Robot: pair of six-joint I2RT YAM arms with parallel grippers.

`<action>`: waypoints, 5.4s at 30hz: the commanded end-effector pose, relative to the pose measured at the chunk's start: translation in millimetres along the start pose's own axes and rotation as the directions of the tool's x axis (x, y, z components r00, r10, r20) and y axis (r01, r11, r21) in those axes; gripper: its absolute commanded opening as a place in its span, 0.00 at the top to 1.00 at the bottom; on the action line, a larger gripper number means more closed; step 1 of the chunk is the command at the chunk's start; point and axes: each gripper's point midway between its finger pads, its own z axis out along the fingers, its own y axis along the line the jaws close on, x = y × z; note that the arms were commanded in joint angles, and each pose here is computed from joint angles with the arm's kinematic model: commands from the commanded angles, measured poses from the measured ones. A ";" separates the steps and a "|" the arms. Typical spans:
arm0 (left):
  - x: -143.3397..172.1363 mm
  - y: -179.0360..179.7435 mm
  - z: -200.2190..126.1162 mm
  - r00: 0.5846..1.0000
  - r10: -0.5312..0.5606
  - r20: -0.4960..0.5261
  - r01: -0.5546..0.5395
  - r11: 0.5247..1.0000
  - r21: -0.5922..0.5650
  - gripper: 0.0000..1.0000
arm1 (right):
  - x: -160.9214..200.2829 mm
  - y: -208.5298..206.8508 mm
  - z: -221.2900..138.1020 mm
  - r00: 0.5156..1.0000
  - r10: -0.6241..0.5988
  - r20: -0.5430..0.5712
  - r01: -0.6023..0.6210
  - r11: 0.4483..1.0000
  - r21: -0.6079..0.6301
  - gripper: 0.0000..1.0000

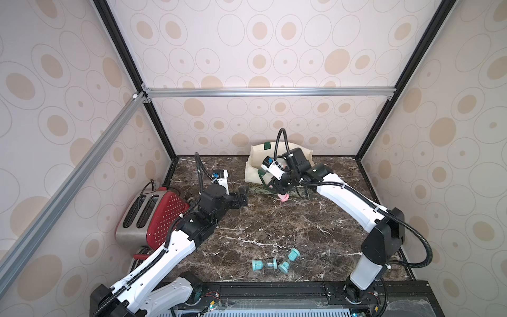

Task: Put the hourglass into the canvas bag
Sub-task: Place the hourglass in the canvas bag, then pick up the hourglass from the center of the board.

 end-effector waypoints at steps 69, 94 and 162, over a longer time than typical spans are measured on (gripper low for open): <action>23.9 18.9 -12.3 0.998 0.025 -0.060 -0.028 0.999 -0.045 0.03 | 64.4 55.9 0.4 0.988 0.009 -0.153 0.004 0.997 0.080 0.14; 57.2 41.9 -47.7 0.989 -0.030 -0.142 0.018 0.996 -0.085 0.02 | 187.8 241.0 16.7 0.927 -0.271 -0.259 0.161 0.912 -0.377 0.18; 19.2 31.5 -57.6 0.997 -0.074 -0.019 0.073 0.996 -0.059 0.02 | 186.3 223.6 70.3 0.955 -0.188 -0.228 0.113 0.945 -0.308 0.72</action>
